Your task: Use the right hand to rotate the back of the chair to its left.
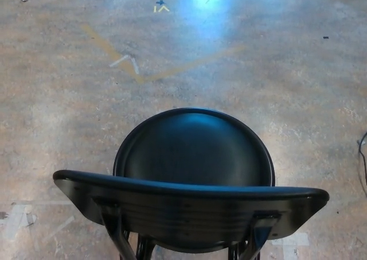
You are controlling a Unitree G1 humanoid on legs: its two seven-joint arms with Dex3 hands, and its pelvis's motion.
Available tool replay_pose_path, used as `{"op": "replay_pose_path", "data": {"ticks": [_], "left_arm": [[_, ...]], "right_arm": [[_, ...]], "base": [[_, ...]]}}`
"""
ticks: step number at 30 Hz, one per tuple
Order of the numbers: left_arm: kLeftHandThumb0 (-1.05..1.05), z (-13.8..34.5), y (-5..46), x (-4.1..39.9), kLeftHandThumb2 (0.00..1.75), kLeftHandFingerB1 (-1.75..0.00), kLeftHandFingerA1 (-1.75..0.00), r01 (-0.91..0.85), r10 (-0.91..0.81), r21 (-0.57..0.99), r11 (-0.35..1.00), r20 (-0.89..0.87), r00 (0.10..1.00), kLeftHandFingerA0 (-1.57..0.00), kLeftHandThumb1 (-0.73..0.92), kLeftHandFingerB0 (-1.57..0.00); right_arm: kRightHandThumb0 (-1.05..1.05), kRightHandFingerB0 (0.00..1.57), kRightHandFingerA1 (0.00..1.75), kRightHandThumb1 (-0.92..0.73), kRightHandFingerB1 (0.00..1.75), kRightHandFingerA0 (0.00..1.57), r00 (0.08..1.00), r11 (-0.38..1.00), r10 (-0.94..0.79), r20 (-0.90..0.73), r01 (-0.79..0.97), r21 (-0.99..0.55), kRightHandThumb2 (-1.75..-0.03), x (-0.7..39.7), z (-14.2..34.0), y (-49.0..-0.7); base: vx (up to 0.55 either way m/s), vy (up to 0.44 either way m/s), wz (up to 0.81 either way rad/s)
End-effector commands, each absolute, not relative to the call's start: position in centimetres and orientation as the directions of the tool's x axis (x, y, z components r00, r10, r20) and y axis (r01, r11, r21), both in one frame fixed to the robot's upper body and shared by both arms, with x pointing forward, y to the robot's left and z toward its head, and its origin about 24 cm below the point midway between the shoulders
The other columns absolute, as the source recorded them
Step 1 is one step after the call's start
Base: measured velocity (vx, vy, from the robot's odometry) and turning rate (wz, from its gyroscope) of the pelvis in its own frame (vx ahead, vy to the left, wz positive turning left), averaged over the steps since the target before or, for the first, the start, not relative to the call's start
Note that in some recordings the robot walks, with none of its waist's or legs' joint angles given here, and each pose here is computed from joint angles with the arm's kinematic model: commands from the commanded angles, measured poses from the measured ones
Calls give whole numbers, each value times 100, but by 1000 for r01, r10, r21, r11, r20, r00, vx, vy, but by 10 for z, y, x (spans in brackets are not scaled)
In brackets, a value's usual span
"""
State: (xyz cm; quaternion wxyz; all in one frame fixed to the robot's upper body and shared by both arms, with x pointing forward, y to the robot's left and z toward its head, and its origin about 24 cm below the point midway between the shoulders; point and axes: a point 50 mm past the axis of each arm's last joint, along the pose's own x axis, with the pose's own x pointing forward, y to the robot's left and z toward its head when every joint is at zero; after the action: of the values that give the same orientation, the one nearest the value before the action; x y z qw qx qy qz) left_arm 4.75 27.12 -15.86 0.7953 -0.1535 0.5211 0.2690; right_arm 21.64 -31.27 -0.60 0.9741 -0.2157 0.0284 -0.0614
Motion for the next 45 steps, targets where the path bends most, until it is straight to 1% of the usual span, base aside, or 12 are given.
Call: {"op": "replay_pose_path", "data": {"ticks": [1, 4, 5, 9, 13, 15, 16, 23, 25, 29, 30, 45], "left_arm": [[-76, -157, 275, 46, 67, -34, -40, -595, 278, 39, 803, -908, 315, -47, 87, -37], [-79, -157, 275, 46, 67, -34, -39, -584, 279, 45, 810, -907, 317, -46, 87, -37], [-77, -157, 275, 46, 67, -34, -39, -592, 278, 42, 805, -908, 314, -46, 87, -37], [-77, -157, 275, 47, 66, -34, -39, -592, 280, 42, 805, -907, 315, -46, 86, -37], [-77, -157, 275, 47, 67, -33, -38, -591, 278, 43, 805, -909, 312, -45, 87, -37], [-79, -157, 276, 47, 67, -33, -38, -593, 280, 44, 804, -908, 312, -45, 87, -37], [-78, -157, 277, 47, 67, -33, -38, -591, 284, 51, 805, -907, 309, -46, 87, -37], [-77, -156, 278, 46, 67, -34, -39, -581, 280, 49, 813, -906, 316, -47, 87, -37], [-75, -156, 278, 47, 67, -34, -40, -586, 282, 47, 809, -906, 317, -48, 88, -38], [-76, -155, 280, 48, 67, -34, -40, -585, 288, 53, 810, -903, 318, -49, 87, -39], [-76, -155, 280, 48, 66, -34, -40, -587, 290, 54, 808, -903, 316, -48, 87, -39], [-76, -153, 284, 53, 66, -35, -40, -584, 298, 55, 810, -896, 330, -47, 85, -40]], "right_arm": [[-97, 0, 0, -54, 0, 0, 1000, 847, 10, -22, -20, -531, -90, 216, 3, -295], [-98, 0, 0, -54, 0, 0, 997, 818, 73, -41, -83, -569, -91, 215, 4, -284], [-96, 0, 0, -71, 0, 0, 993, 817, 106, -53, -117, -564, -62, 213, 4, -279], [-101, 0, 0, -57, 0, 0, 986, 788, 152, -66, -161, -593, -94, 212, 4, -267], [-100, 0, 0, -56, 0, 0, 982, 765, 179, -53, -173, -620, -94, 214, 11, -260], [-99, 0, 0, -75, 0, 0, 981, 751, 189, -45, -174, -636, -64, 214, 14, -258], [-98, 0, 0, -56, 0, 0, 980, 745, 194, -44, -177, -643, -93, 214, 15, -256], [-101, 0, 0, -58, 0, 0, 966, 709, 255, -50, -222, -670, -96, 211, 20, -241], [-103, 0, 0, -79, 0, 0, 962, 698, 269, -53, -232, -678, -64, 211, 20, -236], [-99, 0, 0, -57, 0, 0, 947, 684, 316, -55, -267, -678, -94, 211, 18, -218], [-103, 0, 0, -76, 0, 0, 939, 677, 340, -52, -283, -679, -66, 212, 18, -209], [-102, 0, 0, -75, 0, 0, 843, 588, 537, -40, -407, -699, -63, 220, 30, -141]], "base": [[0, 0, 0], [0, 0, 0], [0, 0, 0], [0, 0, 0], [0, 0, 0], [0, 0, 0], [0, 0, 0], [0, 0, 0], [0, 0, 0], [0, 0, 0], [0, 0, 0], [0, 0, 0]]}}
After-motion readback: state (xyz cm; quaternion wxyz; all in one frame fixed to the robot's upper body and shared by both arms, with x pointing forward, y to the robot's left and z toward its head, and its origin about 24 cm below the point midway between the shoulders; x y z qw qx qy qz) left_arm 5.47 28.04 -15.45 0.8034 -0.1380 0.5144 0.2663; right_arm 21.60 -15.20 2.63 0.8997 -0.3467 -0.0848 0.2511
